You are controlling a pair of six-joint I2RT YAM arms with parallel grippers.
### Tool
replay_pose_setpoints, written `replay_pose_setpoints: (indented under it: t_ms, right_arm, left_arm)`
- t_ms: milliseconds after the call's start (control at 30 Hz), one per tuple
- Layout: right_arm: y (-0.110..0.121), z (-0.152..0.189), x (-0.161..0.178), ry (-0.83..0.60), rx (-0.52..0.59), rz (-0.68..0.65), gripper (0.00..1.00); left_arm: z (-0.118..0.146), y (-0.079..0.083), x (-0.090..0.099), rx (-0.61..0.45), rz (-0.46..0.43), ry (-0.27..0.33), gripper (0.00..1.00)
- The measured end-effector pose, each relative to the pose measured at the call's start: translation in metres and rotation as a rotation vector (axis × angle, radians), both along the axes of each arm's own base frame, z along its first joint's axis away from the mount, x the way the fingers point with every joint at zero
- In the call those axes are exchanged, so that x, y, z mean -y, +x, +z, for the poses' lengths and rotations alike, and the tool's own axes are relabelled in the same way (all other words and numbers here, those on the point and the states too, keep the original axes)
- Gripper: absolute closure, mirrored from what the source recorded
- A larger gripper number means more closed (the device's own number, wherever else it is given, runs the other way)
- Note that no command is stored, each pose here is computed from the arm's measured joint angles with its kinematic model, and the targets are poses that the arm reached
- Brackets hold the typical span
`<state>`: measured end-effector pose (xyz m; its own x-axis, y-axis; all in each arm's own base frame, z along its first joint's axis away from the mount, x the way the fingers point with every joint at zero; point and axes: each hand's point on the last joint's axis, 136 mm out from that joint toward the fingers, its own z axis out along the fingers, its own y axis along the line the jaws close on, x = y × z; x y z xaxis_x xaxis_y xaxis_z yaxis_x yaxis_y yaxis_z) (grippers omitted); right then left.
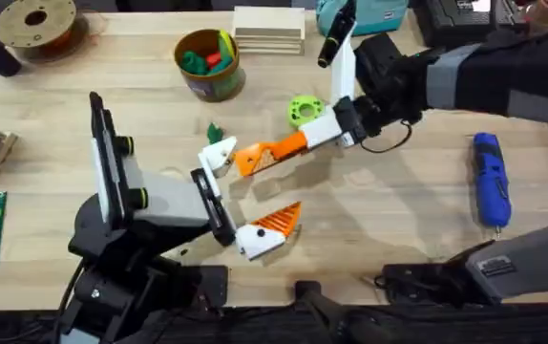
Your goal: Pick up the gripper from the table and insert it into the empty holder that is missing its gripper. Then pick up a screw, insert it into the mounting hole, and use the screwdriver to tighten it. Finally, clean up the table by picking up the vegetable and placing it into the bucket.
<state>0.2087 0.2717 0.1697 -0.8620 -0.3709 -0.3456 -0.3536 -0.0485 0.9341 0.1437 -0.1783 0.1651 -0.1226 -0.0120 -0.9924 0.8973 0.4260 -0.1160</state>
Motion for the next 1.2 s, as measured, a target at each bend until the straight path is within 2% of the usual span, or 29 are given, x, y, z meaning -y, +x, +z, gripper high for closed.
replay_pose_setpoints:
  t_ms: [433,1200]
  right_arm:
    - [0.0059,0.0087,-0.0051,-0.021,-0.151,-0.003,0.984]
    - [0.0012,0.0002,-0.0047,-0.066,-0.154,-0.009,0.984]
  left_arm:
    - [0.0000,0.0018,-0.0009,0.000,0.011,0.000,0.013]
    - [-0.0005,0.0000,0.0000,-0.002,0.000,0.001,0.014]
